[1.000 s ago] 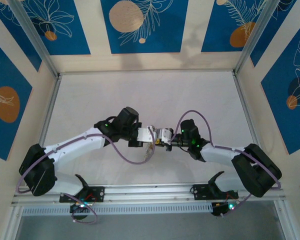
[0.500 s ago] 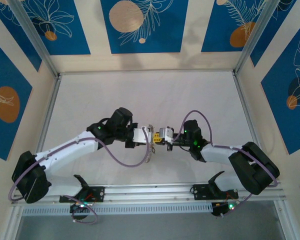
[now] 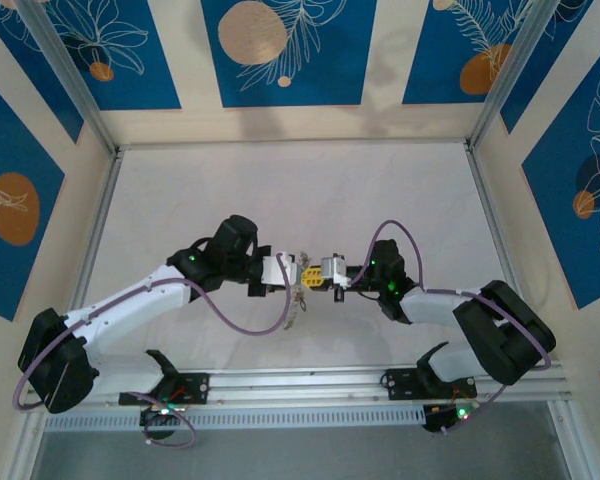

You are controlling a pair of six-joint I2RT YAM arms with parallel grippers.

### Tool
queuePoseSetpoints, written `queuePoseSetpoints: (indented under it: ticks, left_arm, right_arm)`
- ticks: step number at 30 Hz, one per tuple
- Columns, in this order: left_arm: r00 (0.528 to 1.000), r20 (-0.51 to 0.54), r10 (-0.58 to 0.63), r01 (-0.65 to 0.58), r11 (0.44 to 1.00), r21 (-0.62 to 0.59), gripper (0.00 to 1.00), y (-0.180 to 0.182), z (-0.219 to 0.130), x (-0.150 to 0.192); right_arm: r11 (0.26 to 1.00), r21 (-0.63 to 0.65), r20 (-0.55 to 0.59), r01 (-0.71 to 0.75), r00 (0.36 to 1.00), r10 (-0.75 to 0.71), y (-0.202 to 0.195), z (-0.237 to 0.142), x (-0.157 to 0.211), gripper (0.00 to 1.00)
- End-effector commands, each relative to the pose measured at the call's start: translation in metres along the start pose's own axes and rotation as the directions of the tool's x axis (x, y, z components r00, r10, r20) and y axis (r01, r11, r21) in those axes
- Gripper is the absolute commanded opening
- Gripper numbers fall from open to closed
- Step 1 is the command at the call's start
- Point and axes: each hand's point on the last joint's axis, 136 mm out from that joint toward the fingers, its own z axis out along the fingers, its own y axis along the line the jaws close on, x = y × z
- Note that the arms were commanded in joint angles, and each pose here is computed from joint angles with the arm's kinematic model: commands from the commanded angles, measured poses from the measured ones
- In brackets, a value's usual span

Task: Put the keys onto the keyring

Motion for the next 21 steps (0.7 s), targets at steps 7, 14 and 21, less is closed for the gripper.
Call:
queuePoseSetpoints:
  ticks: [7,14,21]
  left_arm:
    - [0.998,0.066,-0.015,0.011,0.998,0.059,0.18,-0.004,0.009,-0.007]
    - [0.999,0.040,-0.014,0.012,0.999,0.047,0.00,-0.002,0.013,0.000]
    - [0.990,-0.144,0.010,-0.005,0.999,0.034,0.00,0.007,0.008,0.016]
  right_arm:
    - [1.000,-0.008,0.046,0.027,0.999,-0.027,0.001,-0.001,-0.011,0.00]
    - [1.000,-0.002,0.028,0.023,0.999,-0.023,0.001,0.000,-0.008,0.00]
    - [0.997,0.083,-0.166,0.000,0.986,0.014,-0.010,0.001,0.020,0.22]
